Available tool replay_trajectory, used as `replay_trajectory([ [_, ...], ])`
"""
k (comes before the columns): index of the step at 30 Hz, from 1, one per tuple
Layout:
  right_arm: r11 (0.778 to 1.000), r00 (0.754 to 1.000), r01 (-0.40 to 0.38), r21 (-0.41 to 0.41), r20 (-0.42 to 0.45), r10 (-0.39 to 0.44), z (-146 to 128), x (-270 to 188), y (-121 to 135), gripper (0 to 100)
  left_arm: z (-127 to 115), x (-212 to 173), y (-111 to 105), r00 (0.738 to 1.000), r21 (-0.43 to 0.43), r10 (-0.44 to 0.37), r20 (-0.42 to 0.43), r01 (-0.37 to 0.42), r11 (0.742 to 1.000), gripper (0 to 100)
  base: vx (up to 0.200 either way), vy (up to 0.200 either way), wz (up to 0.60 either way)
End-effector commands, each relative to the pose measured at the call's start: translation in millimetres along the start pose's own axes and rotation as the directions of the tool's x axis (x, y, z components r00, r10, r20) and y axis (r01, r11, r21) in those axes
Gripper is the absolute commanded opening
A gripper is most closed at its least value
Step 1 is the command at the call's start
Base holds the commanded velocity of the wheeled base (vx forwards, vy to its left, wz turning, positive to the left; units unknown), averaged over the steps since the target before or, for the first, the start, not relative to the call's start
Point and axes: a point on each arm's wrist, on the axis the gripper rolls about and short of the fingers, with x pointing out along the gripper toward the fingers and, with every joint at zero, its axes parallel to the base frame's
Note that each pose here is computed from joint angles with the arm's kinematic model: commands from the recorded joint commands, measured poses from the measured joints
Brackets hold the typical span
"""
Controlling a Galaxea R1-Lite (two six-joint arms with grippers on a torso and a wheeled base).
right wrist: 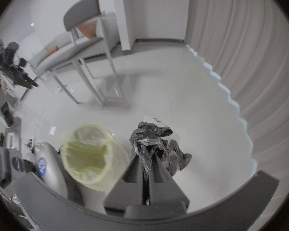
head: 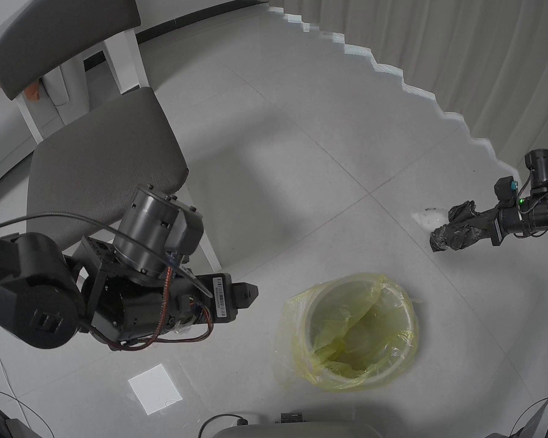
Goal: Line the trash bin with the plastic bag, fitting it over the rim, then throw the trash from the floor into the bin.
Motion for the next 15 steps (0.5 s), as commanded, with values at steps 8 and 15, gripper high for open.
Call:
replay_trajectory([
  [8,0.966,0.960,-0.256,-0.026,-0.121,0.251,-16.2,-77.5,131.4,0,12.6,-44.1,28.8,0.995,-0.099,0.082,0.065,-0.075,0.992,100,0.000,0.000,0.00],
  [15,0.941,0.929,-0.336,-0.047,-0.179,0.323,-22.6,-66.2,149.0,0,15.8,-47.1,43.8,0.990,-0.142,0.120,0.080,-0.108,0.984,100,0.000,0.000,0.00],
])
